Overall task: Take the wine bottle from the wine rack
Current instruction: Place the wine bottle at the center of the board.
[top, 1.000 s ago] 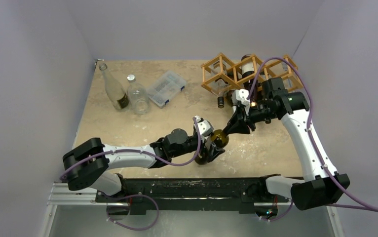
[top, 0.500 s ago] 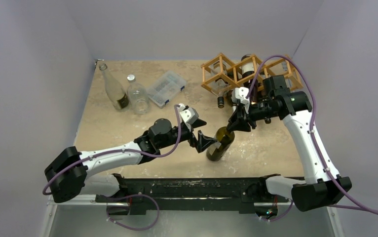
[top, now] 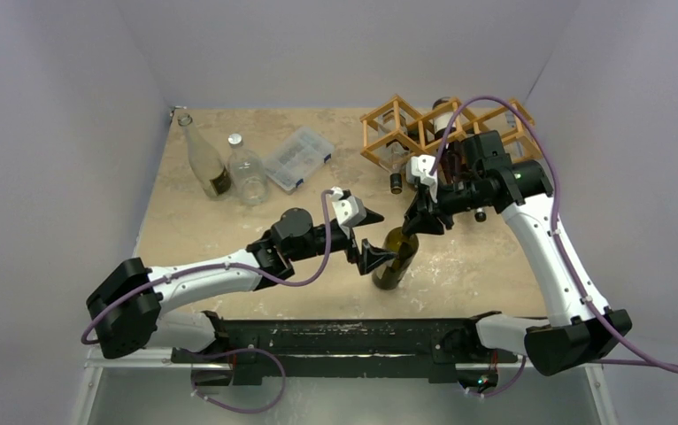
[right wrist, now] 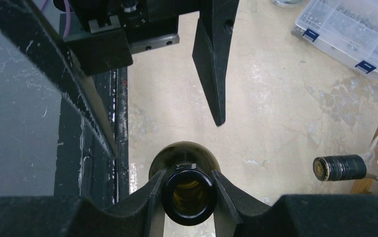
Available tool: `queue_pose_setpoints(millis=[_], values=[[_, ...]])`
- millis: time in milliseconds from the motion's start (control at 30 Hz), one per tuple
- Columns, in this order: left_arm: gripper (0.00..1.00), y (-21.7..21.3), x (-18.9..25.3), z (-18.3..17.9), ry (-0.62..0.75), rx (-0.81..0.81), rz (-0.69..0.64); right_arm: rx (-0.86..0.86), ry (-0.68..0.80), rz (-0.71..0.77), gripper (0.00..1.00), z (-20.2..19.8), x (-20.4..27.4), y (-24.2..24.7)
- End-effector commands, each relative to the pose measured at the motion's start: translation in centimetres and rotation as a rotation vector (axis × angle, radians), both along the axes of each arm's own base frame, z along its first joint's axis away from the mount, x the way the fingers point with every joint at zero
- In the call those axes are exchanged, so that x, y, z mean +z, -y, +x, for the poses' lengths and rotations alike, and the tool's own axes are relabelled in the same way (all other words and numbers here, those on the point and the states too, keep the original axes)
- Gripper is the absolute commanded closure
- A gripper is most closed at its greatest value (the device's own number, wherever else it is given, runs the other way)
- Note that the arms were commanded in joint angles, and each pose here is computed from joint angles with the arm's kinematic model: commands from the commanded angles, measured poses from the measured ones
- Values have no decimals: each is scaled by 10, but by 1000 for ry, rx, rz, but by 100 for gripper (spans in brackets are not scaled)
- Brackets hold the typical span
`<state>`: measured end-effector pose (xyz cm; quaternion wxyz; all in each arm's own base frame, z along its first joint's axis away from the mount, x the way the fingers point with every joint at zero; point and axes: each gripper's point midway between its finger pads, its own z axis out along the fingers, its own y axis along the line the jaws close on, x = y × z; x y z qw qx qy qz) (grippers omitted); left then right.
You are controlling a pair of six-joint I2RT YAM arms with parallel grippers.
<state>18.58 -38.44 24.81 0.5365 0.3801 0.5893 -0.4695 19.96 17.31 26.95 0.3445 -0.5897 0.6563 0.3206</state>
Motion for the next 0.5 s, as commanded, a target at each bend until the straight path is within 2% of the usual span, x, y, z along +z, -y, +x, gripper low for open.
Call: queue_pose_setpoints(millis=[0, 167, 267, 367, 467], values=[[6, 21, 41, -1, 128, -20, -109, 18, 70, 53, 100, 5, 26, -13], [11, 33, 36, 6, 126, 40, -158, 26, 69, 48, 98, 4, 24, -17], [19, 36, 34, 11, 123, 89, -174, 27, 63, 46, 97, 3, 20, -18], [31, 40, 33, 15, 109, 100, -173, 27, 65, 44, 96, 3, 19, -19], [37, 44, 29, 18, 96, 102, -162, 26, 63, 43, 96, 3, 18, -19]])
